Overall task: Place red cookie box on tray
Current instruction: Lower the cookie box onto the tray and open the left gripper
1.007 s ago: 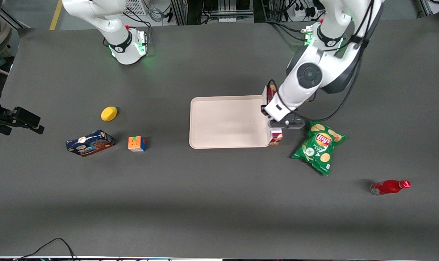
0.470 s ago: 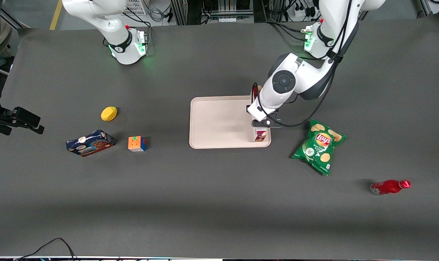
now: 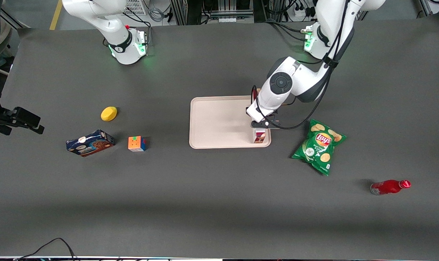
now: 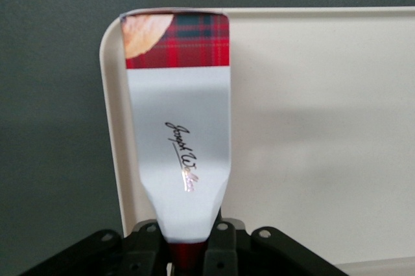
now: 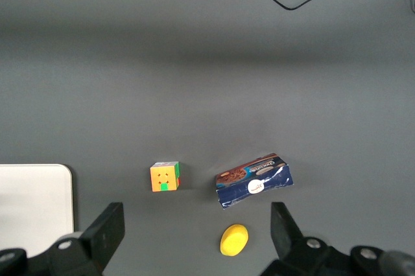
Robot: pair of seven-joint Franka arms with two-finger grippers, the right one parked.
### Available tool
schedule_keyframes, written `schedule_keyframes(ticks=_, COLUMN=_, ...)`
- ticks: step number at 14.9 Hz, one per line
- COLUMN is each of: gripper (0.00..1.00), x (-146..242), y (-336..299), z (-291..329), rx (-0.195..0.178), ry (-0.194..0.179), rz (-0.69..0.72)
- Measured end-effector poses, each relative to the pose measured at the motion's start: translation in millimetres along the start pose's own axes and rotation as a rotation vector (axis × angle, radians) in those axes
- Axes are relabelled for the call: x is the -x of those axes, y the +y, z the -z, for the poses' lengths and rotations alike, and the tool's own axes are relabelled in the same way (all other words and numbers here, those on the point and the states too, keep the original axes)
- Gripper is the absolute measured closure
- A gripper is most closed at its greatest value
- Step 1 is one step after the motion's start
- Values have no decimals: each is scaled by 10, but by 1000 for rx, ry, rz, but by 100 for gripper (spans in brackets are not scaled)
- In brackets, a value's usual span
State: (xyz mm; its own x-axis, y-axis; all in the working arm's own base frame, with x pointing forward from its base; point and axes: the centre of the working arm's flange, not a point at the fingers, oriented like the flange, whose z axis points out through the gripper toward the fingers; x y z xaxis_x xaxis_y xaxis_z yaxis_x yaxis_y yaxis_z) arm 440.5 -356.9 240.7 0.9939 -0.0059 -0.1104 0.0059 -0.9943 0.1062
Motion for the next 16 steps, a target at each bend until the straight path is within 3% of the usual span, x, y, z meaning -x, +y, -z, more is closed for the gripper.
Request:
schedule_keyframes(ticks=7, gripper=76, x=-12, y=-24, z=-60, rx=-16, ry=4, rz=-6)
schedule_keyframes(ticks=9, gripper=58, x=-13, y=-25, z=-60, rx=-16, ry=4, rz=-5)
schedule_keyframes(ticks=11, gripper=56, x=-17, y=-25, z=-60, rx=-14, ry=6, rz=-4)
schedule_keyframes(ticks=12, gripper=48, x=-24, y=-34, z=-61, rx=-15, ry=7, rz=-1)
schedule_keyframes(ticks=16, gripper=8, x=-76, y=-75, z=-31, rx=-14, ry=15, rz=30)
